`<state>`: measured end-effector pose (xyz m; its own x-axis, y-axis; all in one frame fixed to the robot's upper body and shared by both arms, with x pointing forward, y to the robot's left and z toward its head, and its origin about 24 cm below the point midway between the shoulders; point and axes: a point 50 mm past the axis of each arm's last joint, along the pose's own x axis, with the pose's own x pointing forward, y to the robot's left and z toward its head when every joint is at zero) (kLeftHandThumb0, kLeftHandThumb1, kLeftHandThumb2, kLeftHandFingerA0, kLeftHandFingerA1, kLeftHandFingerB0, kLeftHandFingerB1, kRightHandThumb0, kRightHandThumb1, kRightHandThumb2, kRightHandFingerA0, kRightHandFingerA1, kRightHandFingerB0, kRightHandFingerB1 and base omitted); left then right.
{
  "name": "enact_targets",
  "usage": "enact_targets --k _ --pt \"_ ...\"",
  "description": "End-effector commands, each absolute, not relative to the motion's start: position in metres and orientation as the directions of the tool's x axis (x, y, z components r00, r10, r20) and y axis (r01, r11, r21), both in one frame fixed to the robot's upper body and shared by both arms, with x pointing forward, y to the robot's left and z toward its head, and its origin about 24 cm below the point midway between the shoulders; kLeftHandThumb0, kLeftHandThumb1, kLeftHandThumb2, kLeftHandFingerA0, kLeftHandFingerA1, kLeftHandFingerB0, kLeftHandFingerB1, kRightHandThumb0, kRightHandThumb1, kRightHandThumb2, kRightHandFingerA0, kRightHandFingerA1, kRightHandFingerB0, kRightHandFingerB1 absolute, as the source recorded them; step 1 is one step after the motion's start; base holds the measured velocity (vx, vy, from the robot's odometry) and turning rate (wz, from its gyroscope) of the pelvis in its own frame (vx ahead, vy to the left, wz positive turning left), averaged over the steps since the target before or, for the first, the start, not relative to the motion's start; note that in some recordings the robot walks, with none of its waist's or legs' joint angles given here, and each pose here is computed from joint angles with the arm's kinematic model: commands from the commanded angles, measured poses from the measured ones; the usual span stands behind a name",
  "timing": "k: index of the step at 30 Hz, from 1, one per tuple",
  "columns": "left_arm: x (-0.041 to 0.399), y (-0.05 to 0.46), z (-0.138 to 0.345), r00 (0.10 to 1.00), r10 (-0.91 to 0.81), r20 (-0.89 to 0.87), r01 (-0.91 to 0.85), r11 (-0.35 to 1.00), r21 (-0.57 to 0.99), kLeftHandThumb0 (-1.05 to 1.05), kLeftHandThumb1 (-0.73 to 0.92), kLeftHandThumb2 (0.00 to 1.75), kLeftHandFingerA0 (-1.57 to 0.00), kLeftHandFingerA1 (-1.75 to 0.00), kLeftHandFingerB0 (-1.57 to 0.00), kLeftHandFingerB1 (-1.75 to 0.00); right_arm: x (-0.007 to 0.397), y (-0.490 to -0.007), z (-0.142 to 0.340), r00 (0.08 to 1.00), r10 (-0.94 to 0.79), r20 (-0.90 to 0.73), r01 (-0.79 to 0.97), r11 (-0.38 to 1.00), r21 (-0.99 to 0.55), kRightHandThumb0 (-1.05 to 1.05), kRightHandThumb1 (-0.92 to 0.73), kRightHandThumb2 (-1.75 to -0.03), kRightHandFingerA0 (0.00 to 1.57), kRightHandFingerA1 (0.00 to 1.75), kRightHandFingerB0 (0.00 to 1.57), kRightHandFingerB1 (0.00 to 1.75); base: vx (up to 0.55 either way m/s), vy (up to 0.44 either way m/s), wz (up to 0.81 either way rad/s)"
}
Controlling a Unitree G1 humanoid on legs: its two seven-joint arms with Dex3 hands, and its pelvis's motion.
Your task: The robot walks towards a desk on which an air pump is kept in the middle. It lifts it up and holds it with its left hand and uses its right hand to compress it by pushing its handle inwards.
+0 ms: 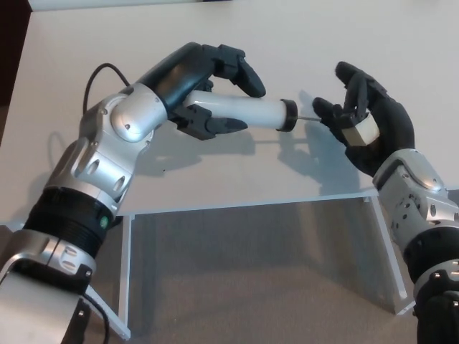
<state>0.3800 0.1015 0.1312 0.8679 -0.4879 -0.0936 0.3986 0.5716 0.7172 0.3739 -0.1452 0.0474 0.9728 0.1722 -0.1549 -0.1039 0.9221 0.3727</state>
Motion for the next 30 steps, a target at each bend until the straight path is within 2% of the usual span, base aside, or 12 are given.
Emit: enact_targets --k 1,5,6,10,12,13,18,20,23,25,28,30 --pt "0.383 0.087 0.136 0.875 -0.474 -0.097 0.388 0.568 0.726 -0.28 0.78 0.63 -0.94 -0.77 -0.79 -0.56 0.377 -0.134 0.051 0.96 0.253 -0.124 -0.147 0.825 0.546 -0.74 -0.92 -0.69 0.41 0.39 0.32 0.34 0.0 0.0 0.0" --pt "0.382 0.079 0.138 0.879 -0.471 -0.074 0.365 0.566 0.739 -0.29 0.73 0.61 -0.96 -0.86 -0.64 -0.48 0.377 -0.132 0.051 0.964 0.234 -0.128 -0.126 0.822 0.555 -0.7 -0.89 -0.67 0.48 0.41 0.4 0.37 0.0 0.0 0.0" --pt "0.382 0.077 0.139 0.878 -0.474 -0.061 0.355 0.562 0.747 -0.23 0.75 0.62 -0.87 -1.08 -0.67 -0.54 0.377 -0.132 0.051 0.966 0.229 -0.122 -0.126 0.823 0.553 -0.79 -0.92 -0.68 0.47 0.42 0.38 0.37 0.0 0.0 0.0" --pt "0.383 0.071 0.14 0.882 -0.466 -0.064 0.348 0.555 0.756 -0.24 0.76 0.62 -0.85 -1.04 -0.66 -0.52 0.376 -0.133 0.05 0.969 0.22 -0.115 -0.121 0.824 0.554 -0.81 -0.92 -0.7 0.45 0.42 0.38 0.38 0.0 0.0 0.0" --pt "0.384 0.068 0.14 0.886 -0.458 -0.073 0.347 0.549 0.76 -0.24 0.76 0.62 -0.86 -0.98 -0.72 -0.53 0.376 -0.133 0.05 0.966 0.232 -0.11 -0.128 0.808 0.575 -0.89 -0.87 -0.81 0.33 0.44 0.26 0.37 0.0 0.0 0.0" --pt "0.385 0.065 0.14 0.887 -0.455 -0.072 0.343 0.547 0.764 -0.23 0.75 0.62 -0.89 -1.15 -0.8 -0.6 0.376 -0.133 0.05 0.967 0.231 -0.109 -0.116 0.776 0.62 -0.84 -0.92 -0.75 0.3 0.41 0.25 0.35 0.0 0.0 0.0" --pt "0.386 0.059 0.139 0.892 -0.448 -0.055 0.324 0.552 0.768 -0.23 0.75 0.62 -0.82 -1.08 -0.75 -0.54 0.377 -0.133 0.05 0.968 0.225 -0.114 -0.095 0.742 0.663 -0.88 -0.92 -0.79 0.21 0.37 0.13 0.31 0.0 0.0 0.0" --pt "0.386 0.058 0.139 0.896 -0.439 -0.063 0.325 0.551 0.768 -0.27 0.75 0.62 -0.79 -1.18 -0.67 -0.49 0.377 -0.133 0.05 0.97 0.213 -0.117 -0.086 0.751 0.655 -0.86 -0.92 -0.77 0.24 0.4 0.17 0.32 0.0 0.0 0.0" --pt "0.386 0.054 0.138 0.897 -0.437 -0.065 0.329 0.562 0.759 -0.24 0.75 0.62 -0.86 -0.92 -0.7 -0.52 0.377 -0.134 0.05 0.972 0.204 -0.117 -0.068 0.72 0.69 -0.85 -0.92 -0.8 0.18 0.36 0.16 0.29 0.0 0.0 0.0" --pt "0.386 0.053 0.139 0.897 -0.438 -0.063 0.331 0.57 0.752 -0.24 0.75 0.62 -0.86 -0.92 -0.7 -0.52 0.377 -0.135 0.051 0.974 0.198 -0.113 -0.061 0.705 0.706 -0.85 -0.92 -0.8 0.18 0.36 0.16 0.29 0.0 0.0 0.0" --pt "0.385 0.051 0.139 0.9 -0.432 -0.062 0.325 0.568 0.756 -0.23 0.74 0.62 -0.87 -1.13 -0.6 -0.47 0.378 -0.135 0.051 0.974 0.188 -0.123 -0.037 0.673 0.738 -0.83 -0.92 -0.81 0.18 0.38 0.16 0.3 0.0 0.0 0.0" --pt "0.385 0.05 0.139 0.901 -0.43 -0.062 0.323 0.568 0.757 -0.23 0.74 0.62 -0.87 -1.13 -0.6 -0.47 0.378 -0.135 0.051 0.974 0.189 -0.123 -0.039 0.679 0.733 -0.83 -0.92 -0.81 0.18 0.38 0.16 0.3 0.0 0.0 0.0"
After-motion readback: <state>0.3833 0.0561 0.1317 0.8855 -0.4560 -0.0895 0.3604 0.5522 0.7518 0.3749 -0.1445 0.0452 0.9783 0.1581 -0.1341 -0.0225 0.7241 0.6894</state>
